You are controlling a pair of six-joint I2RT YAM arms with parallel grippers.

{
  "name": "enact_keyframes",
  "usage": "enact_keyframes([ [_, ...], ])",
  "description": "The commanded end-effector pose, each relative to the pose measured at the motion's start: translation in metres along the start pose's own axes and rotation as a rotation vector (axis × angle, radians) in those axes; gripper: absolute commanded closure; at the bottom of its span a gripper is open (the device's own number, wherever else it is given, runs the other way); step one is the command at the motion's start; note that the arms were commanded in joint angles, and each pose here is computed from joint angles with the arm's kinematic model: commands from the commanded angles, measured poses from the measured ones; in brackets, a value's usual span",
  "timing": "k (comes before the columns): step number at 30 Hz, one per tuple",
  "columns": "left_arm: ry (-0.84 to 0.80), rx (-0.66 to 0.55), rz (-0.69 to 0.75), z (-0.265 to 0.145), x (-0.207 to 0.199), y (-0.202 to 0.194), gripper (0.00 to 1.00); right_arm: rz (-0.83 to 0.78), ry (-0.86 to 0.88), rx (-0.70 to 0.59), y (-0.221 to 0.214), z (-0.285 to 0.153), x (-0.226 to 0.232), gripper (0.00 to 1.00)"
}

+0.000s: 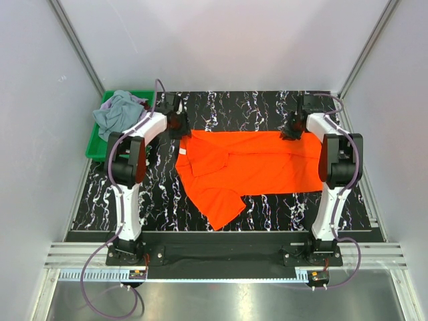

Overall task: Fold and stack the t-shirts
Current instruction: Fold the tshirt

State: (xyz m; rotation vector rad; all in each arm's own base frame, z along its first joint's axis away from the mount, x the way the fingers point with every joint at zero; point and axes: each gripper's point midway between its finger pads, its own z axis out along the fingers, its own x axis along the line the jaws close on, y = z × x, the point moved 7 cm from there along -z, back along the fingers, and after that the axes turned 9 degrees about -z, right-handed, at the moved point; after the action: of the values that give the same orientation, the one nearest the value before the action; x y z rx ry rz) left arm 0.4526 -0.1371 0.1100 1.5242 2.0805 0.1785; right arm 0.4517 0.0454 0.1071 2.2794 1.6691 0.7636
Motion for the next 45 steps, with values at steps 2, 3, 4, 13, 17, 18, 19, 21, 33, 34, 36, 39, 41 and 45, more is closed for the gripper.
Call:
enact_keyframes([
  [2, -0.029, -0.058, 0.038, -0.001, -0.011, 0.022, 0.51, 0.038, -0.066, -0.061, 0.031, 0.005, -0.033, 0.76],
  [3, -0.01, -0.049, 0.033, 0.005, -0.008, 0.021, 0.52, 0.056, -0.081, -0.068, 0.036, 0.005, -0.043, 0.76],
  [4, -0.005, -0.046, 0.027, 0.007, -0.007, 0.021, 0.56, 0.068, -0.094, -0.061, 0.036, 0.01, -0.05, 0.76],
  [13, 0.015, -0.063, -0.028, 0.015, 0.005, 0.03, 1.0, 0.132, -0.157, -0.066, 0.048, 0.027, -0.093, 0.77],
  [17, 0.066, -0.088, -0.053, 0.011, 0.012, 0.034, 1.0, 0.179, -0.177, -0.051, 0.052, 0.033, -0.109, 0.77],
  [18, 0.066, -0.088, -0.056, 0.011, 0.012, 0.034, 1.0, 0.18, -0.189, -0.059, 0.055, 0.032, -0.109, 0.77],
  [19, 0.064, -0.09, -0.059, 0.009, 0.011, 0.035, 1.0, 0.185, -0.2, -0.06, 0.055, 0.03, -0.11, 0.77],
  [21, 0.094, -0.117, -0.062, 0.005, 0.013, 0.039, 1.0, 0.196, -0.192, -0.07, 0.059, 0.029, -0.109, 0.77],
  [33, -0.049, -0.101, -0.127, -0.016, -0.001, 0.055, 0.64, 0.221, -0.159, -0.06, 0.064, 0.04, -0.109, 0.78],
  [34, -0.073, -0.12, -0.11, -0.02, -0.004, 0.059, 0.6, 0.217, -0.14, -0.07, 0.067, 0.039, -0.107, 0.78],
  [36, -0.096, -0.152, -0.08, -0.027, -0.008, 0.066, 0.54, 0.223, -0.128, -0.083, 0.069, 0.036, -0.105, 0.78],
  [39, -0.078, -0.136, -0.048, -0.014, -0.007, 0.07, 0.47, 0.224, -0.121, -0.092, 0.071, 0.034, -0.104, 0.78],
  [41, -0.076, -0.116, -0.028, -0.008, -0.008, 0.073, 0.47, 0.222, -0.123, -0.095, 0.071, 0.034, -0.104, 0.78],
  [45, -0.147, -0.06, -0.016, 0.007, -0.013, 0.068, 0.46, 0.215, -0.125, -0.103, 0.073, 0.031, -0.104, 0.78],
])
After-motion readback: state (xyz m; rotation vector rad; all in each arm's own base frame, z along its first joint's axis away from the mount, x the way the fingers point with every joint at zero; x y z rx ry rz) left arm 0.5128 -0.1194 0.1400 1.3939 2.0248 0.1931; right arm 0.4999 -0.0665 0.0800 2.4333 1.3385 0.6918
